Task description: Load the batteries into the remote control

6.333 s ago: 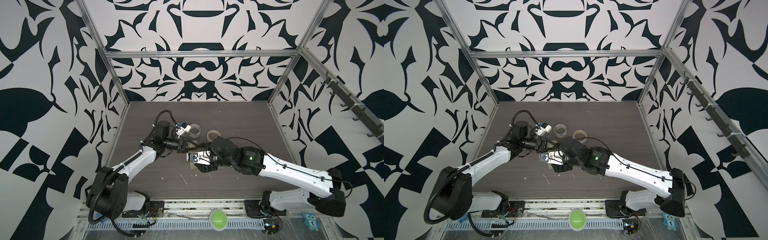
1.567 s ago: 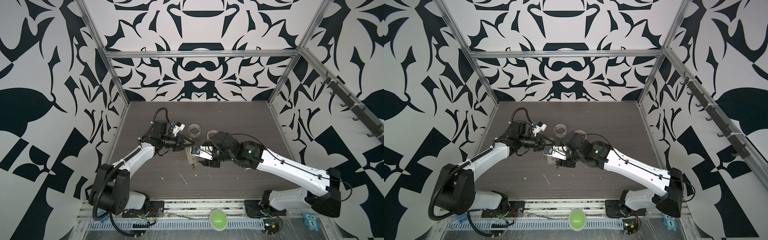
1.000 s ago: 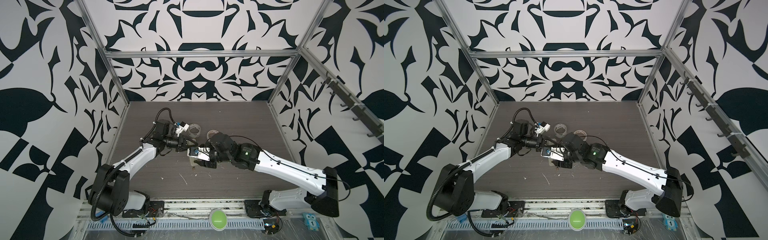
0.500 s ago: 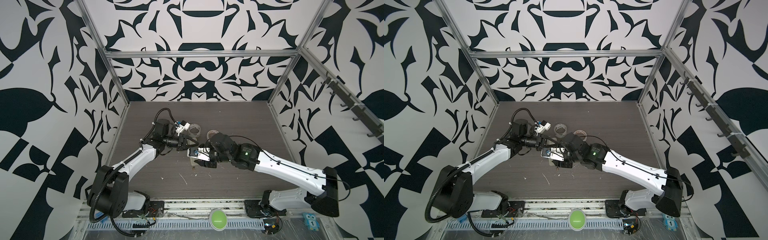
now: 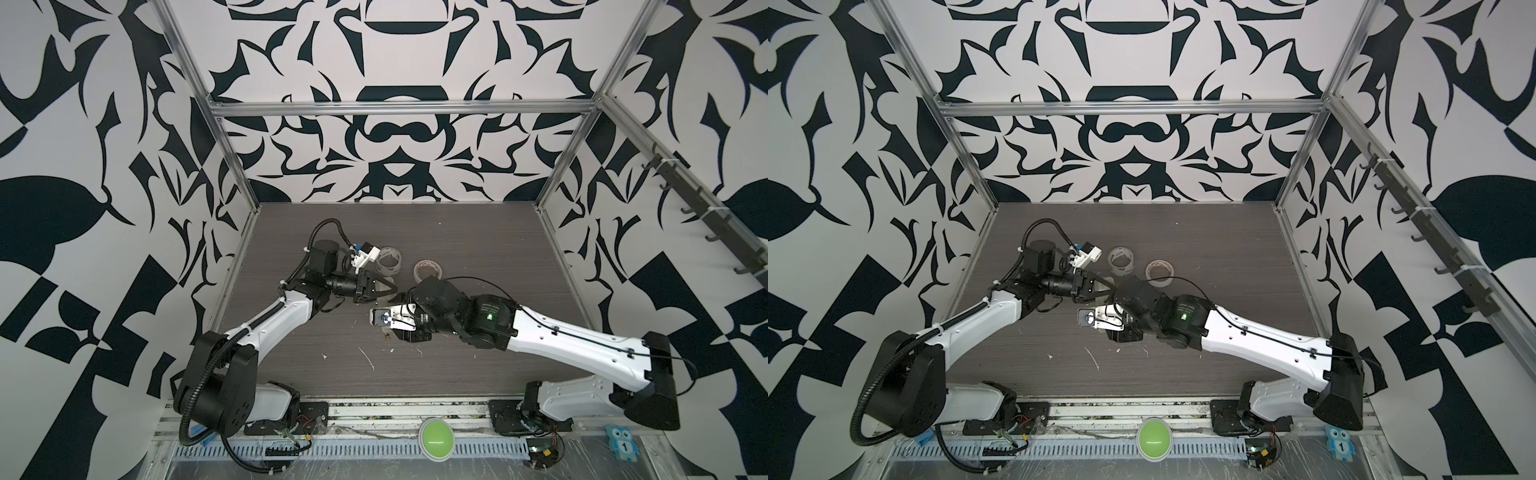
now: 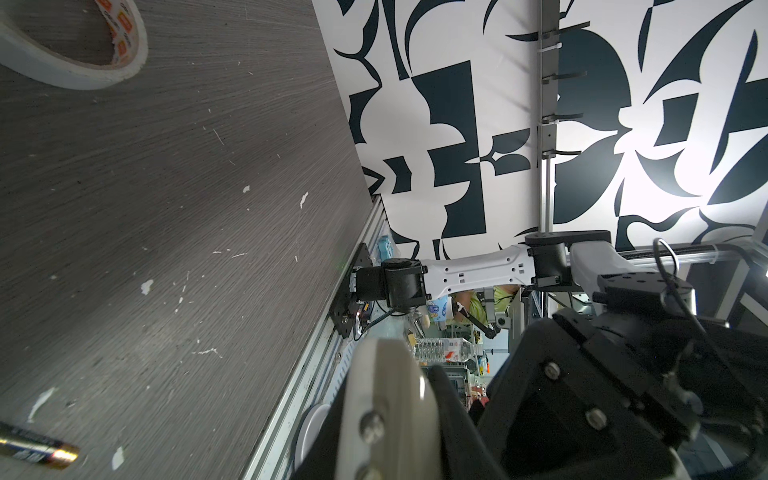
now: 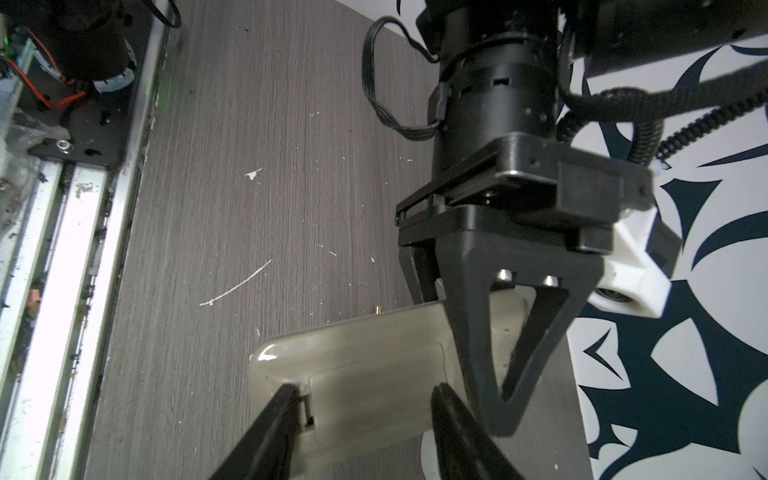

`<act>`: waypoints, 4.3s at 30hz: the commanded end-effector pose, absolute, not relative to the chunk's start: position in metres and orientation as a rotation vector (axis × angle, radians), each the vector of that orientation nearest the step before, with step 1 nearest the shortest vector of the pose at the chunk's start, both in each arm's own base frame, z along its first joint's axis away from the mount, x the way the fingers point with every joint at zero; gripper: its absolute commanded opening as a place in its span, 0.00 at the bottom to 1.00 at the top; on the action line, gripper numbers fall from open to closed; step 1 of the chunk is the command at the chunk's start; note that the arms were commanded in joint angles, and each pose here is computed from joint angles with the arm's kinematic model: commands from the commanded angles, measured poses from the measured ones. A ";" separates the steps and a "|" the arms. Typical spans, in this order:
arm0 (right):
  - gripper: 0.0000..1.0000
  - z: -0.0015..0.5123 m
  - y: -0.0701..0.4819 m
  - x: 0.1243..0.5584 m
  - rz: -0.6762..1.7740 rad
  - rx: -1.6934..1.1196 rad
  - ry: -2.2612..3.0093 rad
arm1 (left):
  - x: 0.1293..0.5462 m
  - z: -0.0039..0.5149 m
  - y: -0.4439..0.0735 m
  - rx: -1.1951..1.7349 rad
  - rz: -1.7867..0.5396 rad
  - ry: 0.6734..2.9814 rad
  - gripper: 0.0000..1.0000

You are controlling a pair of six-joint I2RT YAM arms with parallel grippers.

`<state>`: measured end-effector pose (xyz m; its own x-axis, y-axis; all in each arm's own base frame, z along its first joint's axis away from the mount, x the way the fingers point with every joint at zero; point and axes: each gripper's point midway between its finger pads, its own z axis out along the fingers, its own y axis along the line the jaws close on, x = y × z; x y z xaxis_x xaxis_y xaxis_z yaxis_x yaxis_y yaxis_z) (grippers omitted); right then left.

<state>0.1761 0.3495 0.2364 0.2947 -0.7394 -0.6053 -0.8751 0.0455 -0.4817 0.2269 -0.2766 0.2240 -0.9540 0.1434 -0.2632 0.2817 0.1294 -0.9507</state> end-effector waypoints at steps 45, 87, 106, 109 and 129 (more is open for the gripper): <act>0.46 0.279 0.345 0.201 -0.057 -1.522 1.314 | 0.220 0.234 -0.278 0.475 -1.998 2.263 0.00; 0.51 0.245 0.347 0.162 0.159 -1.743 1.406 | 0.218 0.235 -0.278 0.482 -1.995 2.261 0.00; 0.60 0.234 0.345 0.169 0.089 -1.765 1.429 | 0.218 0.236 -0.277 0.483 -1.993 2.257 0.00; 0.59 0.238 0.346 0.168 0.103 -1.762 1.417 | 0.217 0.236 -0.278 0.487 -1.994 2.256 0.00; 0.48 0.249 0.346 0.181 0.032 -1.694 1.397 | 0.217 0.236 -0.278 0.488 -1.994 2.255 0.00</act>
